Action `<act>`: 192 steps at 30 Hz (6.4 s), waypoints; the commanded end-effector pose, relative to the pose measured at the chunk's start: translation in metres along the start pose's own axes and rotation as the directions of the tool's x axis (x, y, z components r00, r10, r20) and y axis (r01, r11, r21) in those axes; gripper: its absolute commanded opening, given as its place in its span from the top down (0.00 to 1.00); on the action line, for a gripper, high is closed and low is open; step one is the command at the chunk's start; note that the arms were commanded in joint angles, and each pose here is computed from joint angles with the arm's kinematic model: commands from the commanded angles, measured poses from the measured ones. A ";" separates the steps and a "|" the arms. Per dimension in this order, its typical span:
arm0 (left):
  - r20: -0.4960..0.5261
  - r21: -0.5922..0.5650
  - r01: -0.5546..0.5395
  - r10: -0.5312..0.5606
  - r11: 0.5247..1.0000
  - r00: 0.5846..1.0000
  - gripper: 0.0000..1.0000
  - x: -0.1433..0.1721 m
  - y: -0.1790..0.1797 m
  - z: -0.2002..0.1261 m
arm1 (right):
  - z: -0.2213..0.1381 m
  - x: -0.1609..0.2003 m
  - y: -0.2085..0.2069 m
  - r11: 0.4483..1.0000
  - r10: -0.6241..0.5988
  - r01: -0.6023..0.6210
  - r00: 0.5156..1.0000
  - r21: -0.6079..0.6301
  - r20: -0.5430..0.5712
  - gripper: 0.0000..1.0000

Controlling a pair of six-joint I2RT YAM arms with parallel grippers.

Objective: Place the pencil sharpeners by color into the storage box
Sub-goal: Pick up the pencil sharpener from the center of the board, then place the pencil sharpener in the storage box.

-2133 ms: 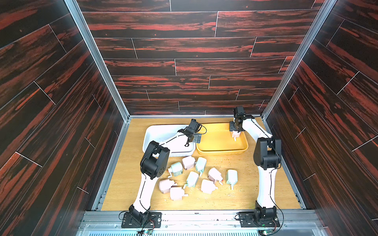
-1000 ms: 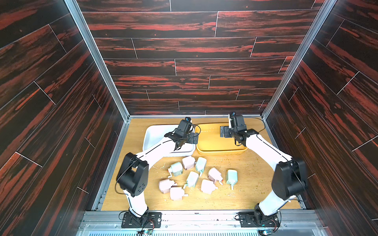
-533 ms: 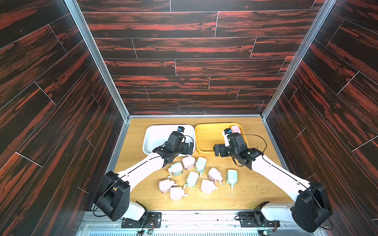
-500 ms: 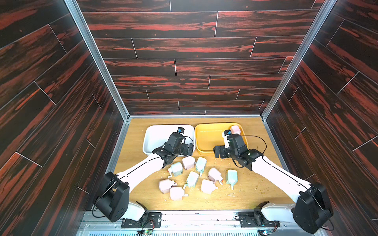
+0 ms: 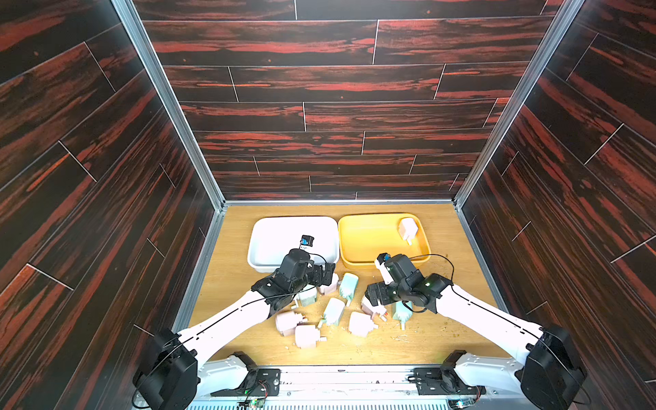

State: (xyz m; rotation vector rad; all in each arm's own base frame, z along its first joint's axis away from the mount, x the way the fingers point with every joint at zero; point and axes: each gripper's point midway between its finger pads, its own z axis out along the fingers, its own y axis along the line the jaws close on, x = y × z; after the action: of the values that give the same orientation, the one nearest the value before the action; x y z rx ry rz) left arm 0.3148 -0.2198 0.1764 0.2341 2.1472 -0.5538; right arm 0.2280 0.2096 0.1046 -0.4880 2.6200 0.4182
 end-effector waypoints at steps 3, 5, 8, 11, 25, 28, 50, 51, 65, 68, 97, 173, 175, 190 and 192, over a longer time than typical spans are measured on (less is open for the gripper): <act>0.026 -0.017 0.029 -0.029 0.999 0.999 0.00 0.003 0.005 -0.001 | 0.010 0.025 0.005 0.999 -0.048 0.048 0.995 -0.001 -0.089 0.05; 0.029 -0.037 0.026 -0.025 0.999 0.999 0.00 0.004 0.009 0.000 | 0.013 0.027 0.008 0.998 -0.068 0.068 0.993 -0.002 -0.100 0.05; 0.041 -0.038 0.032 -0.031 0.999 0.999 0.00 0.002 0.010 0.000 | 0.019 0.029 0.015 0.996 -0.085 0.085 0.990 -0.007 -0.114 0.06; 0.056 -0.034 0.037 -0.035 0.999 0.998 0.00 -0.002 0.009 0.000 | 0.023 0.027 0.004 0.994 -0.051 0.061 0.992 0.091 -0.114 0.06; 0.060 -0.047 0.026 -0.023 0.999 0.998 0.00 -0.004 0.010 0.002 | 0.025 0.014 0.007 0.995 0.003 0.001 0.999 0.105 -0.034 0.12; 0.058 -0.050 0.022 -0.020 0.999 0.998 0.00 -0.003 0.011 0.002 | 0.028 0.014 0.008 0.994 -0.006 0.010 0.999 0.104 -0.040 0.15; 0.059 -0.078 0.021 -0.016 0.997 0.998 0.00 -0.002 0.016 -0.001 | 0.027 0.020 -0.004 0.985 -0.032 0.041 0.998 0.169 -0.057 0.59; 0.062 -0.075 0.024 -0.019 0.997 0.998 0.00 -0.003 0.016 -0.001 | 0.025 0.018 -0.005 0.984 -0.035 0.044 0.998 0.175 -0.051 0.63; 0.071 -0.064 0.041 -0.036 0.997 0.997 0.00 -0.008 0.012 0.002 | 0.010 0.001 -0.001 0.983 -0.064 0.063 0.998 0.172 0.000 1.00; 0.089 -0.079 0.052 -0.045 0.995 0.995 0.00 -0.009 0.016 0.000 | 0.001 -0.010 0.007 0.989 -0.062 0.056 0.997 0.140 0.038 1.00; 0.170 -0.194 0.124 -0.092 0.973 0.981 0.00 -0.042 0.027 0.025 | -0.090 -0.178 -0.063 0.962 -0.049 -0.119 0.813 0.247 0.580 1.00; -0.093 -0.461 -0.075 0.036 0.884 0.995 0.00 -0.043 0.064 0.200 | 0.085 -0.251 -0.201 0.776 0.096 -0.177 0.982 0.606 0.164 0.71; -0.096 -0.463 -0.074 0.033 0.884 0.995 0.00 -0.042 0.065 0.201 | 0.088 -0.250 -0.201 0.775 0.099 -0.177 0.982 0.607 0.160 0.71; -0.107 -0.479 -0.076 0.028 0.874 0.994 0.00 -0.037 0.074 0.199 | 0.096 -0.237 -0.214 0.727 0.120 -0.177 0.984 0.663 0.132 0.33; -0.109 -0.481 -0.075 0.026 0.874 0.994 0.00 -0.037 0.076 0.199 | 0.092 -0.239 -0.214 0.725 0.125 -0.190 0.982 0.662 0.144 0.32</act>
State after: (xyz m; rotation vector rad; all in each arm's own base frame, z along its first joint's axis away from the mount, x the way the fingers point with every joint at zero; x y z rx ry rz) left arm 0.5065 -0.2513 0.0856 0.0396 2.2744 0.0140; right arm 0.5468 0.1211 0.0888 -0.0277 2.5006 -0.4455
